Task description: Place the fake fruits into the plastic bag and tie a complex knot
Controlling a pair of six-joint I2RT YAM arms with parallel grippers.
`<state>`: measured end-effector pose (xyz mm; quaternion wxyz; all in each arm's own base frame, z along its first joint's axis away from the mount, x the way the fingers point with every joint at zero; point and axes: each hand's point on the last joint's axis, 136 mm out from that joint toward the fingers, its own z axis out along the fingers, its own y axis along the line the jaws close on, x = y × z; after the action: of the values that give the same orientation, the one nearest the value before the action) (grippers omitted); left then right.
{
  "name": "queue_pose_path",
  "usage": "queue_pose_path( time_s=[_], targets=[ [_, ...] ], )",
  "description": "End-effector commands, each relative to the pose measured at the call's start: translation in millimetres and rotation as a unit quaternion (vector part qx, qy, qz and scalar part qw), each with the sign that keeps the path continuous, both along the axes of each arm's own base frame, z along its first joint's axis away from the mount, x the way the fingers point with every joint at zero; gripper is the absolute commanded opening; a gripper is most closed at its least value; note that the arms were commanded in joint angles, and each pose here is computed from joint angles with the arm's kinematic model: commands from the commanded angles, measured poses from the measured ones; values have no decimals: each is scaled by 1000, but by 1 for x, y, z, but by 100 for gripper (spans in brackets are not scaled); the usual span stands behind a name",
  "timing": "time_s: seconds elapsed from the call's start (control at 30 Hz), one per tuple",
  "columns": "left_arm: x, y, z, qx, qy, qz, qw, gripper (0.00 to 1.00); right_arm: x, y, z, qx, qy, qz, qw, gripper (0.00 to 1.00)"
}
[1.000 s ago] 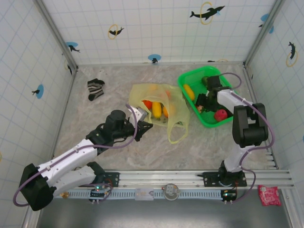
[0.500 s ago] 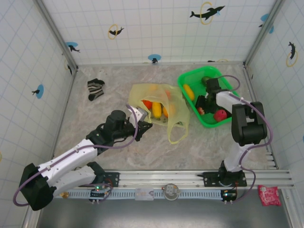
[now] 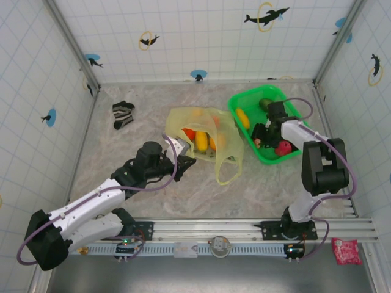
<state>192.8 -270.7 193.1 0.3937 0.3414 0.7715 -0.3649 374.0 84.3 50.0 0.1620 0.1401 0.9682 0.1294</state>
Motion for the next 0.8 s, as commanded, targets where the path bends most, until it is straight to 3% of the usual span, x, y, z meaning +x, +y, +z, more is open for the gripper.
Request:
queue_pose_path(
  time_s=[0.0,0.53,0.77],
  targets=[
    [-2,1,-3,6,-7,-3,1000,0,-14,-4,1,5,14,-12,1000,75],
    [-1,2,-2,8,-12,0,1000,0,-15,-14,-27,-2,32,-29,999,64],
    [0,2,-3,10,-11,1,1000,0,1,-30,-13,-10,-2,-69,998,58]
  ],
)
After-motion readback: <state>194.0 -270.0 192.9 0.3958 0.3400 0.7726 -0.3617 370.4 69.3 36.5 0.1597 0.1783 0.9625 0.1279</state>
